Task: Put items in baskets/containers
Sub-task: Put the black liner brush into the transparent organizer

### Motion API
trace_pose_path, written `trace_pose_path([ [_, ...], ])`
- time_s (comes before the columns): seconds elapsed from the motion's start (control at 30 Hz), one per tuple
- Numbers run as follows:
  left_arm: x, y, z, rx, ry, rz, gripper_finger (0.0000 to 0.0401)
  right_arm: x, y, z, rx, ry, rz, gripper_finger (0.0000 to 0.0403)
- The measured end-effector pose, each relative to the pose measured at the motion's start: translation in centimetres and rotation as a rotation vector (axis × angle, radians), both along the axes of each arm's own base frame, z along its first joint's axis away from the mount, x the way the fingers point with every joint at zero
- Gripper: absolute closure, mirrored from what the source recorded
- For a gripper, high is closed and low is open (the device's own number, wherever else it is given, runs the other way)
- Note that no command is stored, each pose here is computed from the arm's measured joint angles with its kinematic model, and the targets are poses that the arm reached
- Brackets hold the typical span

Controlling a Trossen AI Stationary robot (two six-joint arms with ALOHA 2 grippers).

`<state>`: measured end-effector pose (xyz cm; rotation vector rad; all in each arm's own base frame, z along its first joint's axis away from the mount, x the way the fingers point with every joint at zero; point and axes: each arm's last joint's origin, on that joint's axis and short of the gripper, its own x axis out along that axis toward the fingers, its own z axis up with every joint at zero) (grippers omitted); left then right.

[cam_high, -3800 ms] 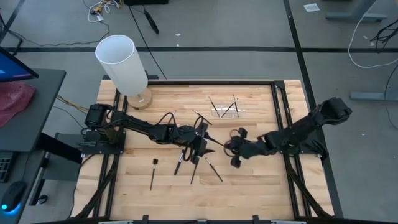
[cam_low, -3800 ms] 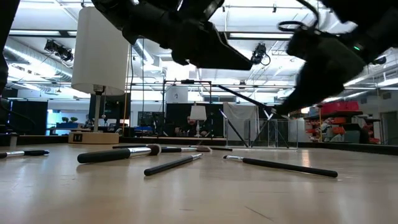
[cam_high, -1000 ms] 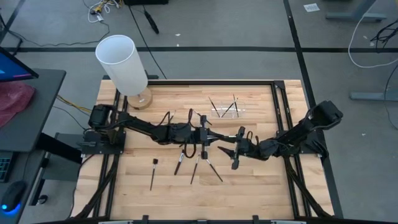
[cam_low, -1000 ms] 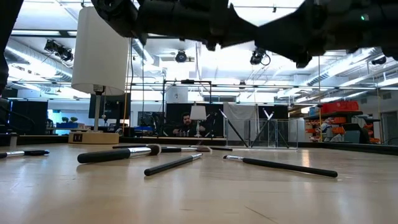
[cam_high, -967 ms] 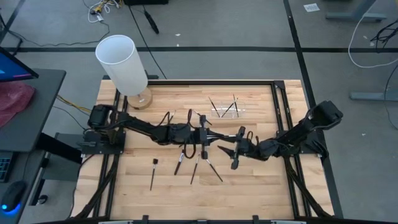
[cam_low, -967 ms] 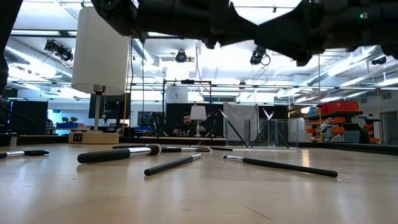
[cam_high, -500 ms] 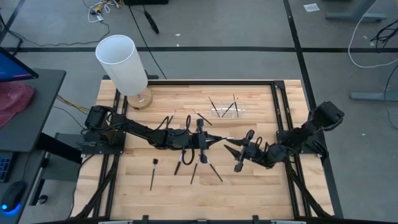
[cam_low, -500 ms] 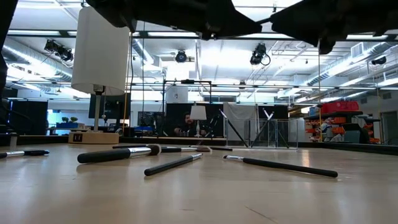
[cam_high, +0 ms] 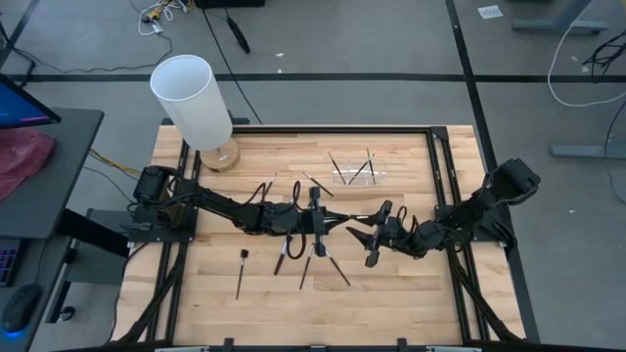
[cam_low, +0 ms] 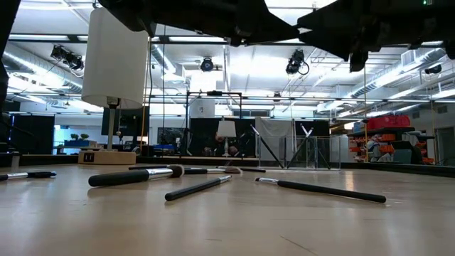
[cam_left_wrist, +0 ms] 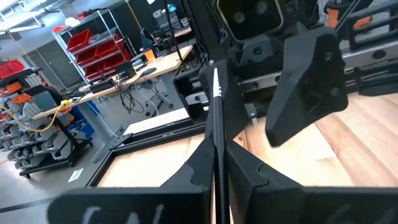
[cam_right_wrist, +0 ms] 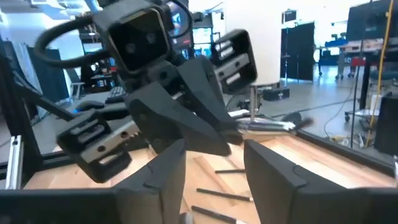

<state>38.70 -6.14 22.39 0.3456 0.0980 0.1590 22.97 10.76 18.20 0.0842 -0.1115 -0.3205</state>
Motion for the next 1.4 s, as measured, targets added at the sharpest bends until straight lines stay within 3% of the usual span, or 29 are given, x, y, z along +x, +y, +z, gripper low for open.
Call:
trace_pose_path([
  [0.17, 0.0, 0.0, 0.0, 0.001, 0.002, 0.000, 0.0378, 0.0, -0.2, -0.3, 0.025, 0.018, -0.054, 0.0218],
  [0.47, 0.0, 0.0, -0.1, 0.002, 0.005, 0.000, 0.0377, -0.5, 0.2, 0.7, -0.043, -0.030, -0.079, 0.0216],
  [0.67, 0.0, 0.0, -0.1, 0.002, 0.006, 0.000, 0.0375, -0.5, 0.2, 0.9, -0.052, -0.041, -0.070, 0.0259],
  [0.97, 0.0, -0.1, -0.2, 0.005, 0.013, -0.015, 0.0372, -0.4, 0.4, 0.9, -0.065, -0.048, -0.007, 0.0383],
  [1.27, 0.1, 0.1, -0.2, 0.004, 0.032, -0.026, 0.0367, -0.8, 0.2, 1.5, -0.088, -0.034, -0.060, 0.0392],
  [1.4, 0.1, 1.1, -0.7, -0.042, 0.070, 0.036, 0.0332, -1.8, -0.6, 3.5, -0.055, -0.060, -0.182, 0.0392],
])
